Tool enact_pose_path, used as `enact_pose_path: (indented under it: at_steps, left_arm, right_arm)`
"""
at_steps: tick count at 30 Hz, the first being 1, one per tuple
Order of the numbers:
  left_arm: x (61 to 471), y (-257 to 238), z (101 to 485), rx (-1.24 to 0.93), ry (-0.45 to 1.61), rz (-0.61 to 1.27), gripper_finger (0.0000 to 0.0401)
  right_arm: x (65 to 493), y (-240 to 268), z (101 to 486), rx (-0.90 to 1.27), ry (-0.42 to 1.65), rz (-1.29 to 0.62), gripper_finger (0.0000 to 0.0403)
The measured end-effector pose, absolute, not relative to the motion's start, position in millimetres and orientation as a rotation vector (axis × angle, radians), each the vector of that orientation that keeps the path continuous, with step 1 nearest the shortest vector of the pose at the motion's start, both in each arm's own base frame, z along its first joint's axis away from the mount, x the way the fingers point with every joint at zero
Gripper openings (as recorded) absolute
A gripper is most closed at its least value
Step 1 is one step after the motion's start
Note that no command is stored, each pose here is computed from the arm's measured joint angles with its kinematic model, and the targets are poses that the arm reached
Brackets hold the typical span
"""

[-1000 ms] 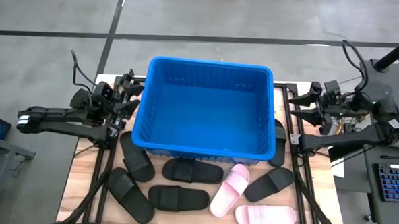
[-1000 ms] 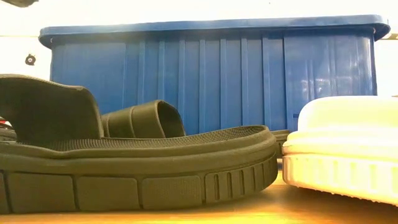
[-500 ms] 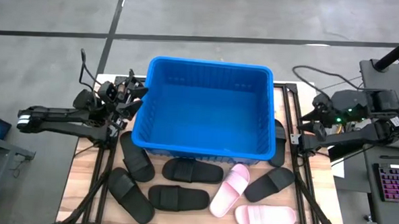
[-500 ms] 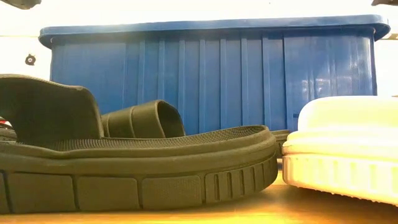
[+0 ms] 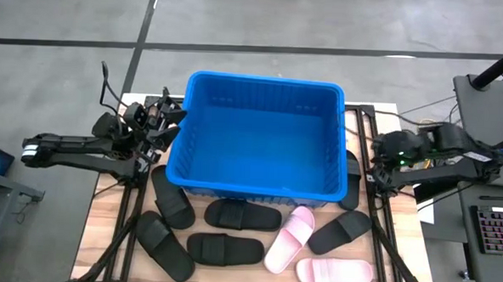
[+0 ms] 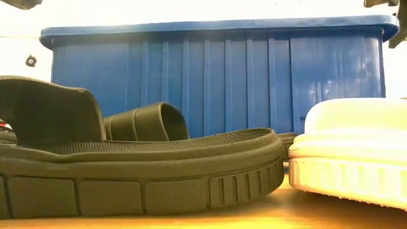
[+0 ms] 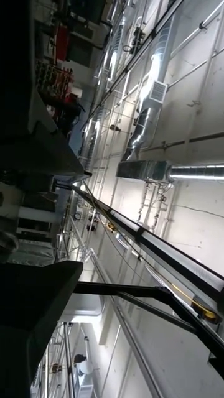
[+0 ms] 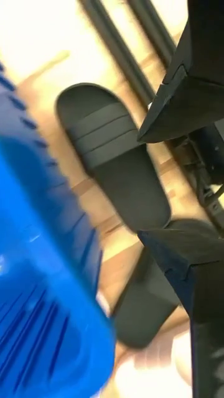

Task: Pick and place slides into bin
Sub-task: Put the black slide into the blue container

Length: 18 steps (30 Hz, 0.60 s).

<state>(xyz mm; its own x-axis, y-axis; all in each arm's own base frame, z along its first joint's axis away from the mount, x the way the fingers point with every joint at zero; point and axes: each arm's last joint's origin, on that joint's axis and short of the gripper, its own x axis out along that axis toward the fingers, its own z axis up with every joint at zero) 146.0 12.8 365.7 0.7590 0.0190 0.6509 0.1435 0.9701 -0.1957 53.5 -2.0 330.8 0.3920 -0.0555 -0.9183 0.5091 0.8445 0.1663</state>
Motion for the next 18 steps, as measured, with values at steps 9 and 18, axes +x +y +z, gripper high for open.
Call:
enact_pose_path:
  at_steps: [9,18]
  left_arm:
    - [148.9,13.1,364.1,-0.242,-0.696,-0.067,0.0223]
    - [152.4,13.6,362.3,-0.245,-0.682,-0.059,0.0223]
  right_arm:
    - [59.4,-3.1,290.2,0.694,1.194,-0.663,0.0226]
    - [60.8,-7.4,273.3,0.864,1.050,-1.015,0.0226]
